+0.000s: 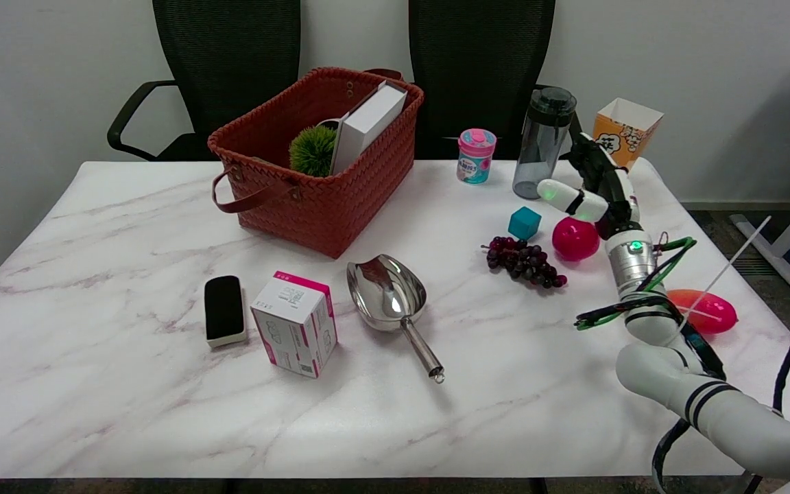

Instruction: Pick up the black water bottle.

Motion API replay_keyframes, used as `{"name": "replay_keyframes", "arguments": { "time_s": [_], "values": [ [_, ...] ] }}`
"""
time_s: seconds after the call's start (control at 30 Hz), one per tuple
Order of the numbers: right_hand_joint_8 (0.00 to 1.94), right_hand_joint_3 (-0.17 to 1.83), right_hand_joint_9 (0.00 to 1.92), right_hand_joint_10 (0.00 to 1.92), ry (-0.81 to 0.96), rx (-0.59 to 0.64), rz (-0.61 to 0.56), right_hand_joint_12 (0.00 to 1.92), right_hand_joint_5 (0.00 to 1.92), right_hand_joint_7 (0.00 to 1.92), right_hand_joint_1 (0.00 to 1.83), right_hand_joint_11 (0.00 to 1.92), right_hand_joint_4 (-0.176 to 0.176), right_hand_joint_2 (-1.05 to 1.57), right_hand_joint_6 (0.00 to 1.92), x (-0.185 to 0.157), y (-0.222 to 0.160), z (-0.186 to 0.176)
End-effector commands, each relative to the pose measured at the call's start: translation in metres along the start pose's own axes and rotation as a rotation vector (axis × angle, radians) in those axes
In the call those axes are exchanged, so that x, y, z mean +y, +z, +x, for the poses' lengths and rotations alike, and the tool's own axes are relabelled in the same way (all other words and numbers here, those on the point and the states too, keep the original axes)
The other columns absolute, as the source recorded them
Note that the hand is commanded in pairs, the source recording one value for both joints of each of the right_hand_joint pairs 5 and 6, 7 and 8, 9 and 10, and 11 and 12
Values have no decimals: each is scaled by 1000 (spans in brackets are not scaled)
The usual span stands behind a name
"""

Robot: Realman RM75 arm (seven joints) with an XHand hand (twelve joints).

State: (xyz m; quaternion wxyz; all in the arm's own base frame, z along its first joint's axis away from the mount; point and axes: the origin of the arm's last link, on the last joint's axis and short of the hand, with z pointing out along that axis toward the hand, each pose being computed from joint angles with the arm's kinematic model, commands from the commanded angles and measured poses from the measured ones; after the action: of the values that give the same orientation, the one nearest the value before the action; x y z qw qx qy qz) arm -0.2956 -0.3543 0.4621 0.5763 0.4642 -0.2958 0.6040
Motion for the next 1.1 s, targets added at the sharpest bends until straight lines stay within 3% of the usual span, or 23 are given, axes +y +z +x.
{"name": "replay_keyframes", "arguments": {
  "time_s": [0.03, 0.57, 0.8, 1.1],
  "values": [
    [250, 402, 243, 243, 38, 99, -43, 88, 208, 250, 998, 88, 0, -18, 208, 7, 5, 24],
    [288, 452, 270, 270, -24, 16, -87, 12, 93, 288, 1002, 12, 0, -42, 93, -16, 58, -7],
    [350, 475, 393, 393, -57, 21, -143, 15, 64, 350, 1013, 15, 0, -97, 64, -10, 59, -8],
    [367, 493, 406, 406, -64, 31, -152, 28, 56, 367, 1014, 28, 0, -141, 56, -6, 59, -7]
  ]
}}
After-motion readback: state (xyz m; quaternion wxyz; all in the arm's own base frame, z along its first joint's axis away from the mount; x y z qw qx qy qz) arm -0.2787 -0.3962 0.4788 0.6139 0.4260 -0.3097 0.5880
